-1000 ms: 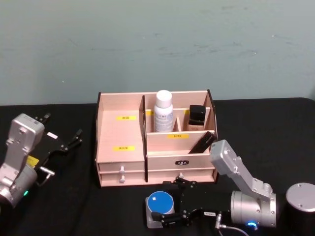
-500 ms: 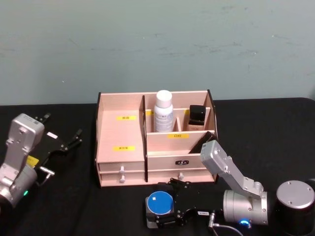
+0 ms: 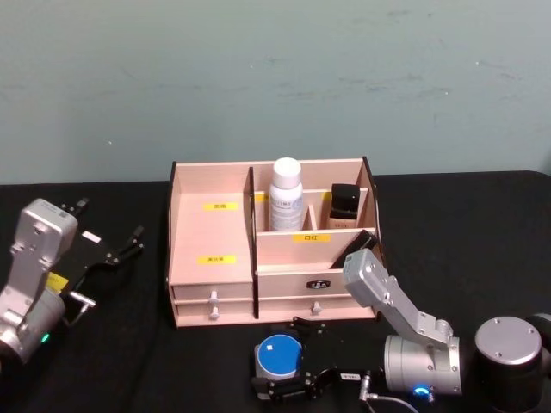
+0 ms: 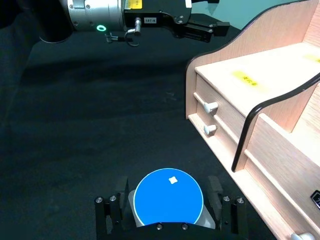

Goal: Pick up the facial cleanser and watermelon frost from the table and place them into the tiered storage box.

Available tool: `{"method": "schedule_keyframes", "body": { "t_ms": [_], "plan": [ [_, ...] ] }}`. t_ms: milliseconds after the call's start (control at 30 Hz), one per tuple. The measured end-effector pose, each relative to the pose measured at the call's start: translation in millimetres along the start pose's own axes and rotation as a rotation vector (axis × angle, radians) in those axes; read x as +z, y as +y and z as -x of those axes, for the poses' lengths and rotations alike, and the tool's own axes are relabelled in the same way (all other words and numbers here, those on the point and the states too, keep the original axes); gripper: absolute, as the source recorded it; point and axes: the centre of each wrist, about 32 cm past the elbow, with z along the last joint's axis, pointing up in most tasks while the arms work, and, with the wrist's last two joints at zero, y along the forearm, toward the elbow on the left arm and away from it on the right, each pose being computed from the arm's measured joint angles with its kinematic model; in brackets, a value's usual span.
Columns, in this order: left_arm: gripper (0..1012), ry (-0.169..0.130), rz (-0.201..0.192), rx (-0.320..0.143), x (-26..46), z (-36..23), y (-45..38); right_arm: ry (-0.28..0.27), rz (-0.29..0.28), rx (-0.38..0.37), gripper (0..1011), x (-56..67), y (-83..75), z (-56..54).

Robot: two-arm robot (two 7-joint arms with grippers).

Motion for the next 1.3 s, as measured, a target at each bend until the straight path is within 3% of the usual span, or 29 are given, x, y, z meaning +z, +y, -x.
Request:
{"method": "schedule_keyframes", "body": {
  "t_ms": [333, 700, 1300],
  "plan": [
    [1010, 0.000, 0.000, 0.000, 0.0, 0.0, 0.0, -0.006, 0.010, -0.002, 1002, 0.9, 0.8, 0.8],
    [1010, 0.000, 0.000, 0.000, 0.0, 0.0, 0.0, -0.004, 0.005, -0.003, 830, 1.0, 0.5, 0.5],
    [1010, 0.000, 0.000, 0.000, 0.0, 0.0, 0.0, 0.017, -0.002, -0.008, 746, -5.2, -3.9, 0.7]
  ]
}}
